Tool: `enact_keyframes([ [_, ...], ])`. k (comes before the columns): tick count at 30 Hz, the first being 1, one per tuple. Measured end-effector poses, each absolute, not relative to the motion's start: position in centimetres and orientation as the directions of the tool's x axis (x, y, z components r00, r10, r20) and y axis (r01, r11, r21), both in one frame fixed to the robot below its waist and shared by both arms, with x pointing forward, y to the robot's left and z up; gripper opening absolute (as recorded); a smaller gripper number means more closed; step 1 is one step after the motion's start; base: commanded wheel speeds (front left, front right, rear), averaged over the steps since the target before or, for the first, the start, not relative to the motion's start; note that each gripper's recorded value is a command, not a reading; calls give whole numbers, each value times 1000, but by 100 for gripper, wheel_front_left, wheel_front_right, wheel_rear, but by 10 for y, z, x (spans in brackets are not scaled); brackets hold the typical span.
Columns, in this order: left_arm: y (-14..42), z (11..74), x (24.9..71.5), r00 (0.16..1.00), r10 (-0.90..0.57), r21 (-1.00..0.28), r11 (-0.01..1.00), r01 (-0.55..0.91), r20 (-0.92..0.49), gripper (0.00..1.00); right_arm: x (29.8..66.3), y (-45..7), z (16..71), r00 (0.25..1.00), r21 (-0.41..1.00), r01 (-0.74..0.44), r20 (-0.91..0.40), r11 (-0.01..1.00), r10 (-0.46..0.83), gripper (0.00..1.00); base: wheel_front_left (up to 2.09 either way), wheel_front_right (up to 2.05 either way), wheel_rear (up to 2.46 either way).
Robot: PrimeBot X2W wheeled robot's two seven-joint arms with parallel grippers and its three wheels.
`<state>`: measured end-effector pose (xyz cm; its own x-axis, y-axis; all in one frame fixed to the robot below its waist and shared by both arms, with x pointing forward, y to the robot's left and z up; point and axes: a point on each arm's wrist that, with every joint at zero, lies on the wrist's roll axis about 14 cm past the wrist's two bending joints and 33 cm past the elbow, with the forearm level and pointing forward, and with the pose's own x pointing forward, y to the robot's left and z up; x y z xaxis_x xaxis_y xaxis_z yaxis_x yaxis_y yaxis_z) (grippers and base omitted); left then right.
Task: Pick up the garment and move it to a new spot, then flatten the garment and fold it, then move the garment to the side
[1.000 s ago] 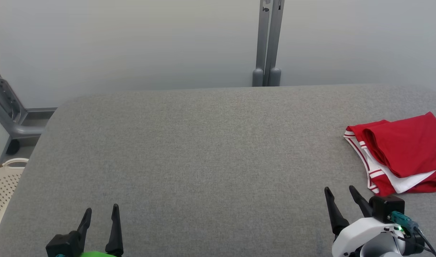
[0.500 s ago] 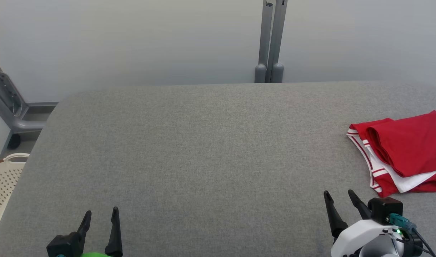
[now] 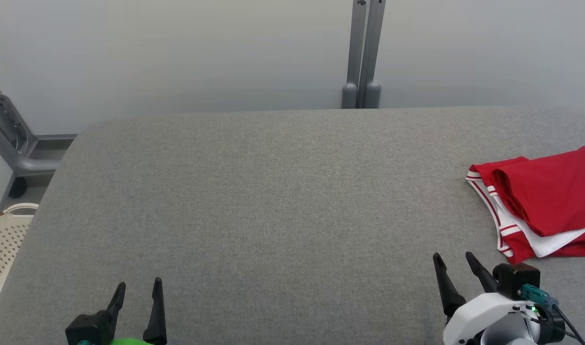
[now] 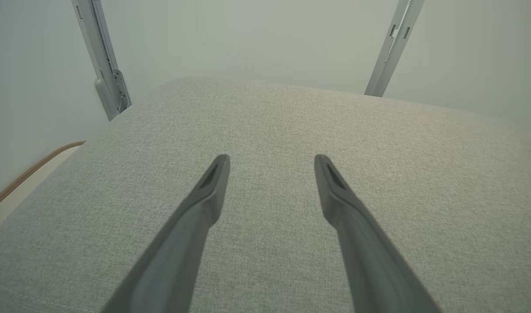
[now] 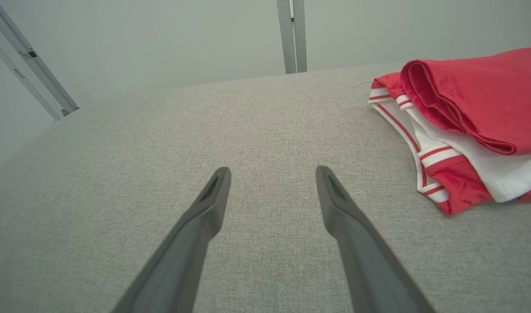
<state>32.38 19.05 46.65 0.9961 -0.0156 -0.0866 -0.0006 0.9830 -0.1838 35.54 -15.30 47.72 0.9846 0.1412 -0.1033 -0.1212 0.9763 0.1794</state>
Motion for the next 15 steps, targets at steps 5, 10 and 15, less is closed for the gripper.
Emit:
enact_keyframes([
  [5, 191, 464, 324, 995, -13, -182, 983, -4, -94, 0, 355, -151, 474, 983, 184, -122, -114, 975, 145, 0, 0, 0, 0],
  [10, 185, 443, 313, 987, -12, -202, 979, -21, -162, 0, 342, -152, 448, 971, 203, -100, -192, 974, 139, 0, 0, 0, 0],
  [15, 187, 439, 314, 981, -3, -282, 958, -52, -192, 0, 341, -157, 447, 973, 287, -60, -199, 956, 121, 0, 0, 0, 0],
])
